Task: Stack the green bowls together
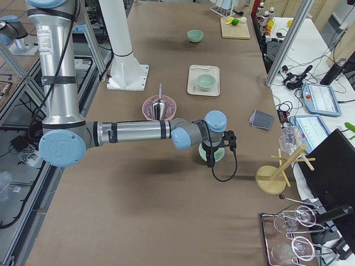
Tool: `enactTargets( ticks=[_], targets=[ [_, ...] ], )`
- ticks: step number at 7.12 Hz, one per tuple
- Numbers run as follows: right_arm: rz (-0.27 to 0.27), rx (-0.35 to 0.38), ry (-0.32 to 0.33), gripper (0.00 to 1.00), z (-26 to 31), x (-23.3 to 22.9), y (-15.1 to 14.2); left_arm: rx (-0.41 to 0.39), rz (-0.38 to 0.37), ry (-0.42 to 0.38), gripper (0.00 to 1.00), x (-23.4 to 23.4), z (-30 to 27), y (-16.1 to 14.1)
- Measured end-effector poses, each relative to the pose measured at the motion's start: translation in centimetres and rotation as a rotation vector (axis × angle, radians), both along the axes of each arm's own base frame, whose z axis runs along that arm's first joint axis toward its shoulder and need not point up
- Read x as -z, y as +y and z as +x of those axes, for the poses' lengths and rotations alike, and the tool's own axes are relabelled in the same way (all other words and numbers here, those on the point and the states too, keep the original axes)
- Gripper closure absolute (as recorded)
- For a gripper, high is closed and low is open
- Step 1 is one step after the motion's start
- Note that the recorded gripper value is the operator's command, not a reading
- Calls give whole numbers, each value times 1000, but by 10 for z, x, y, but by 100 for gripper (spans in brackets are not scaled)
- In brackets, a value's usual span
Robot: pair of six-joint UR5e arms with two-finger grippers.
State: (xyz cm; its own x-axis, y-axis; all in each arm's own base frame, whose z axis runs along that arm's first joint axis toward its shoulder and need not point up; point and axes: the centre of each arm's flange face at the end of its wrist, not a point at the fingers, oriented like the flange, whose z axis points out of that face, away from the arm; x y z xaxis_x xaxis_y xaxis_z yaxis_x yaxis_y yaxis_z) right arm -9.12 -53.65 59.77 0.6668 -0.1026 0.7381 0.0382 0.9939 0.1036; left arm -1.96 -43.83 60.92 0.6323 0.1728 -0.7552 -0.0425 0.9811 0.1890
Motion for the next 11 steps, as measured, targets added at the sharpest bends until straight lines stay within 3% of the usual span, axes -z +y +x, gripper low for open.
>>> enactTargets(
  ticks=[2, 4, 5, 7, 8, 11],
  targets=[
    [-7, 6, 15, 6, -32, -22, -23, 0, -4, 0, 2, -2, 0, 0],
    [-24, 19, 19, 15, -53, -32, -32, -1, -3, 0, 2, -1, 1, -1],
    [-32, 23, 20, 31, -58, -35, -32, -1, -2, 0, 2, -1, 1, -1],
    [-42, 27, 24, 87, -63, -40, -32, -1, 1, 0, 2, 0, 1, -2],
    [-45, 27, 27, 100, -63, -42, -32, -1, 4, 1, 2, 2, 1, -3],
    [-43, 18, 20, 100, -65, -33, -37, 21, -7, 4, 2, 8, 2, -7]
  ],
)
